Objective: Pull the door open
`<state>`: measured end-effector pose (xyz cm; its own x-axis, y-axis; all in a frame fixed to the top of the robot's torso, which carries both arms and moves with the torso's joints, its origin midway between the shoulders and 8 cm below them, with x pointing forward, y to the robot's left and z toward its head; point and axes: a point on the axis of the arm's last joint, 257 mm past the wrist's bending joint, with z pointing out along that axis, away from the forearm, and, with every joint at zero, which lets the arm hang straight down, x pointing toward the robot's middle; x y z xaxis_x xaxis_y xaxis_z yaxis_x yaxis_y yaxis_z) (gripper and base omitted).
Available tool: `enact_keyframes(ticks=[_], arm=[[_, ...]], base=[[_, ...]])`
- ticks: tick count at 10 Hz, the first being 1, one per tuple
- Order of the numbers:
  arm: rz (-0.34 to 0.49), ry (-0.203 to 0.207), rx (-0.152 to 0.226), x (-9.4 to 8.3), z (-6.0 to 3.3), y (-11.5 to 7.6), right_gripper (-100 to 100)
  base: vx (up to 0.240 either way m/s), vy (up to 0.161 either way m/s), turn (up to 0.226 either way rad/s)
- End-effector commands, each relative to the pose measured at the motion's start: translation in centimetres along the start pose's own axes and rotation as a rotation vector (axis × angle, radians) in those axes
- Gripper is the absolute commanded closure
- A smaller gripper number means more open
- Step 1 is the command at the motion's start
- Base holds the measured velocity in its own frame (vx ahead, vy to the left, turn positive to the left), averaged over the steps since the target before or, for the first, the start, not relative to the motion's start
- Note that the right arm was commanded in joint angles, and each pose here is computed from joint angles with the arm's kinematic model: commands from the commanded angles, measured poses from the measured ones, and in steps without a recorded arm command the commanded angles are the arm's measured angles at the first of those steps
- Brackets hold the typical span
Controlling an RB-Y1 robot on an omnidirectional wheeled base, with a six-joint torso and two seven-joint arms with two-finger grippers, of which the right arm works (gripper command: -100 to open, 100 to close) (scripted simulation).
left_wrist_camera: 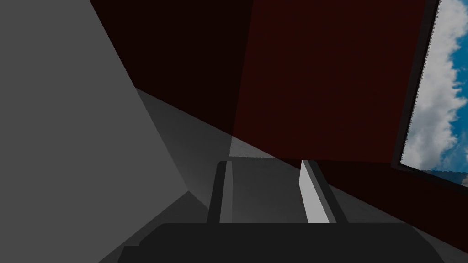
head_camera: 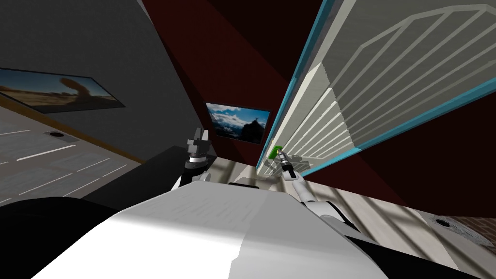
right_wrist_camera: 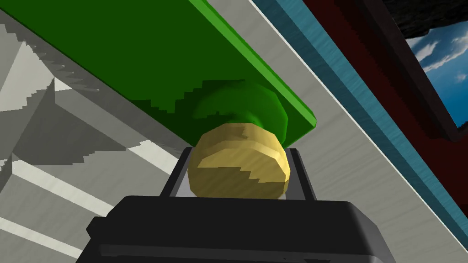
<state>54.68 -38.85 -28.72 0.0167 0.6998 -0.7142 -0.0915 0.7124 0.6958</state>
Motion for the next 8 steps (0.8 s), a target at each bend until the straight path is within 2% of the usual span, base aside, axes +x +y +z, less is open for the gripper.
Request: enact_keyframes(ticks=[1,3,5,6,8], arm=[[0.064,-0.023,0.01,-0.95,0.28,-0.34,100],[0.122,-0.033,0.014,-0.96,0.41,-0.28,100],[0.226,-0.053,0.021,-0.98,0.67,-0.18,100],[0.235,-0.053,0.021,-0.98,0.67,-0.18,100],[0.341,-0.074,0.027,-0.97,0.92,-0.08,100]], base=[[-0.042,-0.04,0.07],[-0.068,-0.06,0.086],[-0.064,-0.06,0.093],[-0.055,-0.05,0.058],[-0.075,-0.052,0.101]])
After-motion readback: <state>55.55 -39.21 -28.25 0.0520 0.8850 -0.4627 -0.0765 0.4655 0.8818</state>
